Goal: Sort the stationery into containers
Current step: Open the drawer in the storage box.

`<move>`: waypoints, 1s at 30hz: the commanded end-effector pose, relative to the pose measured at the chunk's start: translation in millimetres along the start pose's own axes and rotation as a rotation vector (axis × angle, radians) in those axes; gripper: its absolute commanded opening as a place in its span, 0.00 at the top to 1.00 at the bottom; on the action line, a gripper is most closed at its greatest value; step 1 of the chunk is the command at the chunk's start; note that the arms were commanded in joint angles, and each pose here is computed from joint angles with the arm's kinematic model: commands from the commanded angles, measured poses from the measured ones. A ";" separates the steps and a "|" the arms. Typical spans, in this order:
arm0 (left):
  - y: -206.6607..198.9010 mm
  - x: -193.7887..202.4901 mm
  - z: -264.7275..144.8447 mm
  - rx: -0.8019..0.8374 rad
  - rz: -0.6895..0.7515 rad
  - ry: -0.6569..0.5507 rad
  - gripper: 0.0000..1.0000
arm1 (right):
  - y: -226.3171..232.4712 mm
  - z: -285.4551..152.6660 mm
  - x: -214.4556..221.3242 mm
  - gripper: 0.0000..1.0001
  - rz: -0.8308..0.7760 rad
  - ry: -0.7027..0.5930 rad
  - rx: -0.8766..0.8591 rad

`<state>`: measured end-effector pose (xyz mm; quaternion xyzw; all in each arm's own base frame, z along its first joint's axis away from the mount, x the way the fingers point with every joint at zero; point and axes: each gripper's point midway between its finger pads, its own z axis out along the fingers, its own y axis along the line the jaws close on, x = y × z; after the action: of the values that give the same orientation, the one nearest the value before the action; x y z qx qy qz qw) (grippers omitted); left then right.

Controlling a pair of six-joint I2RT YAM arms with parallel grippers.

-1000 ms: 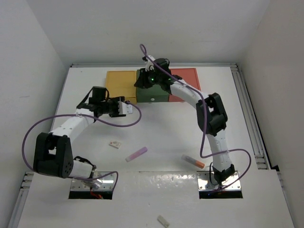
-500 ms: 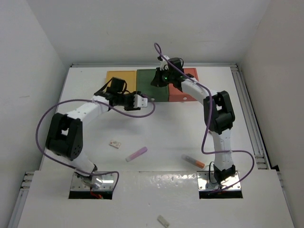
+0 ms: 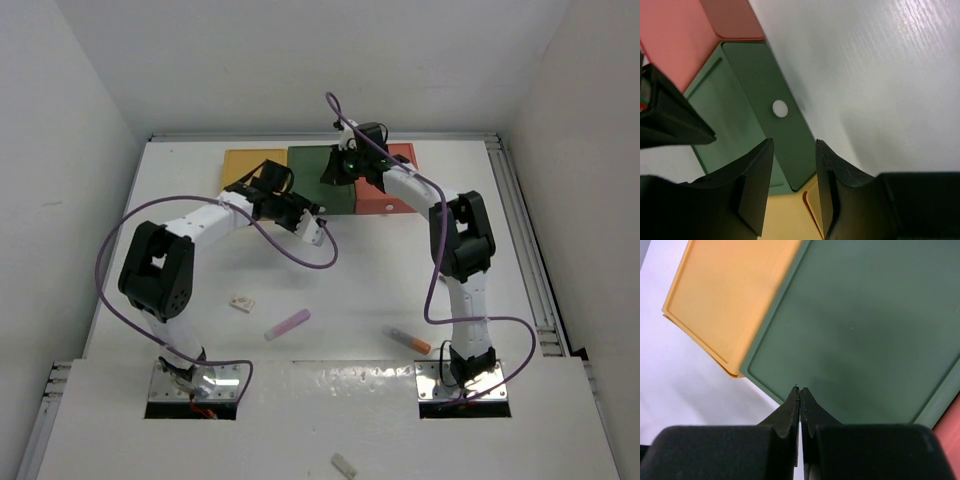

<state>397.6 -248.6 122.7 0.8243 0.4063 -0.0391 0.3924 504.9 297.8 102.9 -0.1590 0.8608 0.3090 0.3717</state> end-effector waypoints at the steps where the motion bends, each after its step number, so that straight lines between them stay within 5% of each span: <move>1: 18.8 -1.5 4.8 -0.084 0.202 0.062 0.54 | 1.2 -0.7 -9.9 1.00 0.015 -0.022 -0.006; 4: 25.5 -6.0 7.6 -0.148 0.233 0.080 0.54 | 2.7 -1.1 -8.8 1.00 0.018 -0.013 -0.013; 7: 42.2 -12.9 1.9 -0.223 0.105 0.052 0.55 | 5.0 -3.5 -8.9 1.00 0.022 -0.013 -0.020; 14: 54.8 -44.2 -58.1 -0.390 -0.884 -0.216 0.56 | 11.8 -12.9 -7.8 1.00 0.034 -0.019 -0.039; 19: 43.2 -75.7 -76.8 -0.511 -1.383 -0.354 0.51 | 14.5 -15.7 -10.5 1.00 0.032 -0.028 -0.042; 25: 19.4 -45.0 -51.0 -0.697 -1.911 -0.099 0.61 | 11.1 -17.7 -14.5 1.00 0.027 -0.050 -0.016; 30: -1.5 -45.2 -23.1 -0.653 -2.058 -0.086 0.54 | 6.5 -12.0 -10.6 1.00 0.032 -0.040 -0.006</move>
<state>357.2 -261.5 165.6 0.0498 0.8722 -0.2610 0.4107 491.0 295.6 84.8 -0.1424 0.8732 0.3164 0.3423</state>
